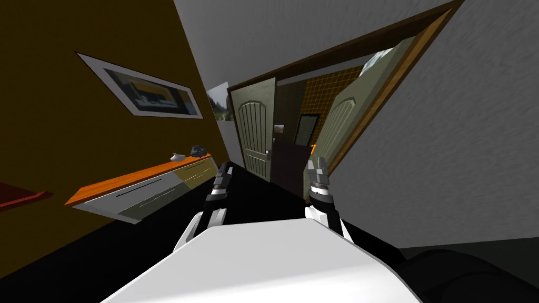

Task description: Push the door open

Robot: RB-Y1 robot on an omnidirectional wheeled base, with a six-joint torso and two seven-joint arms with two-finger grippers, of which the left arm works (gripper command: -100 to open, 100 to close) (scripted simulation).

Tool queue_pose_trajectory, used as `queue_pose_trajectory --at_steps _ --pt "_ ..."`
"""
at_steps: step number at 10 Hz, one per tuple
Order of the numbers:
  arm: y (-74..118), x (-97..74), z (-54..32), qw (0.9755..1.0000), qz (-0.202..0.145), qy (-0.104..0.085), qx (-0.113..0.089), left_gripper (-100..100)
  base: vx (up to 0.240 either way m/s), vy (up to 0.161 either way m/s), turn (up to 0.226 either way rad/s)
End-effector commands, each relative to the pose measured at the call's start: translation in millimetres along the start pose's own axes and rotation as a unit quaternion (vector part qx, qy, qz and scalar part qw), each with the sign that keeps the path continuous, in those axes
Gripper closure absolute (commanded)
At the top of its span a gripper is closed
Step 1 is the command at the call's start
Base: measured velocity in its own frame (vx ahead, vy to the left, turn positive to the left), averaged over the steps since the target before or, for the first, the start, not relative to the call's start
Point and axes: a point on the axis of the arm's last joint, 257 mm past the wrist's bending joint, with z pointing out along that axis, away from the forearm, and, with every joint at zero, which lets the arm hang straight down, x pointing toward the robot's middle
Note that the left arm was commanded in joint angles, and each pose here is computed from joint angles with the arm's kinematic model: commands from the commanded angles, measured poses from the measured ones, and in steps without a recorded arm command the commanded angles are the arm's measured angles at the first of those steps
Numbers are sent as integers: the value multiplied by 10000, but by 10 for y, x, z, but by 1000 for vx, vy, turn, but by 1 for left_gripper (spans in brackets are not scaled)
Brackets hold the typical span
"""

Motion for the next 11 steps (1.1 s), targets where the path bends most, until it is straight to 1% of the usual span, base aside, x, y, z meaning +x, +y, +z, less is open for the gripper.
queue_pose_trajectory --at_steps 1,3,6,8,11 --pt "127 25 13 9999 -41 59 -127 -100 95 2 -123" --pt "292 67 29 9995 -87 129 -282 -100 97 28 -109" --pt "551 134 48 9982 -161 230 -529 -100 99 22 -129" --pt "723 180 58 9969 -211 292 -697 -100 96 25 -128" --pt "979 248 67 9943 -284 379 -952 -100 92 28 -127"
